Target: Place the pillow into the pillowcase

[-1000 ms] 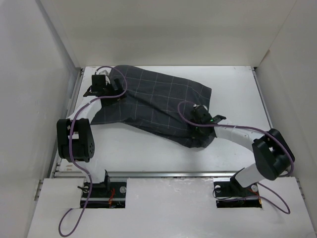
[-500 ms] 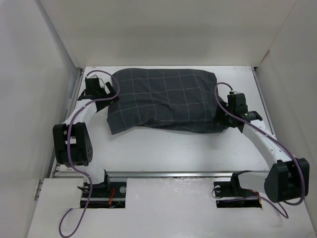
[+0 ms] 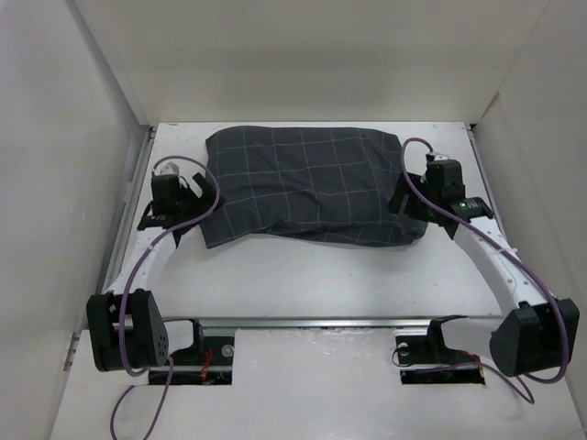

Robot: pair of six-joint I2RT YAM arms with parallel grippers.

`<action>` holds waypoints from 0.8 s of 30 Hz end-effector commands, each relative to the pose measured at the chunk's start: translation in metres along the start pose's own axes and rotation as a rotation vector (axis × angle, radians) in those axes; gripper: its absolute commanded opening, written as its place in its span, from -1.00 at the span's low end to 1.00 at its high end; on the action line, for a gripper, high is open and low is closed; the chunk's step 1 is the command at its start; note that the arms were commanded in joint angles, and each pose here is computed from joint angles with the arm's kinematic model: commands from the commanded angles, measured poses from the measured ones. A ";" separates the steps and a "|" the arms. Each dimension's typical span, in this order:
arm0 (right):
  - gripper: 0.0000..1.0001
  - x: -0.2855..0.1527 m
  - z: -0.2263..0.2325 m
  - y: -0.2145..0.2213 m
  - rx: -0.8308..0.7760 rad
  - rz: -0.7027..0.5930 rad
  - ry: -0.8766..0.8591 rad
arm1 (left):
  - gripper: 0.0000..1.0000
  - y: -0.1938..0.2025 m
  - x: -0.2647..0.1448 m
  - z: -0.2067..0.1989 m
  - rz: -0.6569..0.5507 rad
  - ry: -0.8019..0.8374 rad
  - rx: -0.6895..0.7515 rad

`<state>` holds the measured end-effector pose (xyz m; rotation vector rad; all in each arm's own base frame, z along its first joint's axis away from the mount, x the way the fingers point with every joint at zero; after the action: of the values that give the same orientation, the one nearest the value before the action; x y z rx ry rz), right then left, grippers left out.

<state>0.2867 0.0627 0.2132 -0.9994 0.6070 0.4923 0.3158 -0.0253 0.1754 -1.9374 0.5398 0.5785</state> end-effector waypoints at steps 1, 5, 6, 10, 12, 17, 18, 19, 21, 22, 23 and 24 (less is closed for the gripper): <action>0.71 0.013 -0.001 0.007 0.021 0.030 0.004 | 1.00 0.046 -0.001 0.008 0.105 0.005 -0.066; 0.71 0.021 -0.001 0.011 0.010 0.052 -0.008 | 1.00 0.071 -0.002 0.026 0.119 -0.089 -0.124; 0.71 0.025 -0.004 0.015 0.010 0.069 0.004 | 1.00 0.071 -0.002 0.026 0.115 -0.100 -0.117; 0.71 0.041 -0.021 0.034 0.008 0.109 0.069 | 1.00 0.071 0.004 0.028 0.087 -0.105 -0.124; 0.71 0.051 -0.032 0.047 0.014 0.133 0.093 | 0.95 0.068 0.010 0.021 0.078 -0.052 -0.104; 0.71 0.080 -0.029 0.055 0.028 0.172 0.053 | -0.38 0.078 0.029 0.015 0.123 0.009 -0.052; 0.66 0.083 -0.029 0.055 0.028 0.168 0.051 | -0.99 0.067 0.029 0.010 0.092 0.023 -0.047; 0.60 0.087 -0.030 0.053 0.027 0.153 0.059 | -1.00 0.065 0.030 0.010 0.092 0.024 -0.036; -0.30 0.091 -0.023 0.042 0.026 0.125 0.051 | -1.00 0.048 0.024 0.004 0.047 0.031 -0.012; -0.76 0.090 -0.020 0.034 0.025 0.104 0.049 | -1.00 0.037 0.020 0.002 0.014 0.024 0.004; -1.00 0.088 -0.011 0.020 0.026 0.070 0.026 | -1.00 0.024 0.015 -0.002 -0.021 0.017 0.008; -1.00 0.084 -0.004 0.009 0.015 0.041 0.006 | -1.00 0.006 0.004 -0.003 -0.081 0.001 0.031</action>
<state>0.2981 0.0693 0.0977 -0.9521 0.8428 0.6382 0.2880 -0.0405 0.0997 -1.9337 0.6515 0.7306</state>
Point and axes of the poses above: each gripper's point midway between its finger pads, its own x axis out along the fingers, its own z axis along the line the jaws close on, y = z × x, the point moved 5 cm from there along -x, back along the fingers, and after that the axes turned 12 degrees about x, right-handed, at the moved point
